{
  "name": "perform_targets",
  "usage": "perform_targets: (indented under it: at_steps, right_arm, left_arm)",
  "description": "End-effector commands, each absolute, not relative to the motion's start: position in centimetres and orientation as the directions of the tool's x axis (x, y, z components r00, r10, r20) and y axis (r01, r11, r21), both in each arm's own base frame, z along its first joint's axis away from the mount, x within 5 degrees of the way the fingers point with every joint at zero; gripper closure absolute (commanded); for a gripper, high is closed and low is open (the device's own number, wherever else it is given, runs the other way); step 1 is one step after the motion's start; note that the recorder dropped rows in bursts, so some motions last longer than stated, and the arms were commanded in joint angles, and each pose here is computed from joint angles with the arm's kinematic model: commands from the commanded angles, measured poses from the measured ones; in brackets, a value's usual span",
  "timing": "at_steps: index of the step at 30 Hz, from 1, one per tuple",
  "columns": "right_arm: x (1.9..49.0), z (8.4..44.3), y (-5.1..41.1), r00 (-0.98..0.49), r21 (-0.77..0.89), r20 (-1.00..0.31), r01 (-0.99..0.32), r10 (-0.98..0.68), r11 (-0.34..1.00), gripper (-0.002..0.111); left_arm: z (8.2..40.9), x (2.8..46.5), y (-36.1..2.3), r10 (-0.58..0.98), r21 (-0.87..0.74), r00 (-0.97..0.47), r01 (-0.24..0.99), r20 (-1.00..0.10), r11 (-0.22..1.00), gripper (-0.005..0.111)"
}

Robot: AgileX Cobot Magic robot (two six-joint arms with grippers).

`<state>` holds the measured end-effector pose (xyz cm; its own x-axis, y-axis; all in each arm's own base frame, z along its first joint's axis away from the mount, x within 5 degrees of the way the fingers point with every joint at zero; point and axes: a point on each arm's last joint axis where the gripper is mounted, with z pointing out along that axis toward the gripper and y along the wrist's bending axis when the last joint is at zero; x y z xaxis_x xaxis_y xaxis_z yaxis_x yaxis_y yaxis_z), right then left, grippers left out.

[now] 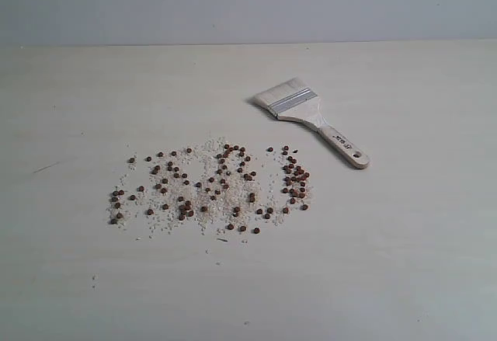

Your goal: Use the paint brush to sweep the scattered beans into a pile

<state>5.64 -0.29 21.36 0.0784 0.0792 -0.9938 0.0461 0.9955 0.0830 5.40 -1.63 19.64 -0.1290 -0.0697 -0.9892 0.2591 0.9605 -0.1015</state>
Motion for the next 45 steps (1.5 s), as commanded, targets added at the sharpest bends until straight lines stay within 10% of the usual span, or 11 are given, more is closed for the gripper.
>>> perform_targets:
  at_steps: [1, 12, 21, 27, 33, 38, 45]
  right_arm:
    - [5.0, 23.9, -0.6, 0.385, 0.175, -0.910, 0.025, 0.152, 0.984, 0.108]
    - [3.7, 26.2, -1.3, 0.602, 0.436, -0.673, -0.148, 0.430, 0.888, 0.108]
    - [5.9, 35.8, -0.2, 0.567, 0.377, -0.678, -0.279, 0.468, 0.883, 0.108]
    - [15.1, 40.4, 0.5, 0.280, 0.175, -0.936, -0.158, 0.214, 0.972, 0.108]
    - [25.2, 36.8, -1.8, -0.170, -0.041, -0.985, 0.087, -0.026, 0.995, 0.108]
    - [29.3, 29.7, -4.6, -0.709, -0.403, -0.671, 0.104, -0.217, 0.909, 0.108]
    - [34.1, 24.0, -0.5, -0.959, -0.040, -0.236, -0.149, -0.154, 0.988, 0.108]
  left_arm:
    - [19.6, 5.4, -1.6, -0.073, -0.103, -0.122, 0.265, -0.990, 0.959, 0.106]
    - [19.6, 5.4, -1.6, -0.073, -0.103, -0.122, 0.265, -0.990, 0.959, 0.106]
    - [19.6, 5.4, -1.6, -0.073, -0.103, -0.122, 0.265, -0.990, 0.959, 0.106]
    - [19.6, 5.4, -1.6, -0.073, -0.103, -0.122, 0.265, -0.990, 0.959, 0.106]
    - [19.6, 5.4, -1.6, -0.073, -0.103, -0.122, 0.265, -0.990, 0.959, 0.106]
    - [19.6, 5.4, -1.6, -0.073, -0.103, -0.122, 0.265, -0.990, 0.959, 0.106]
    - [19.6, 5.4, -1.6, -0.073, -0.103, -0.122, 0.265, -0.990, 0.959, 0.106]
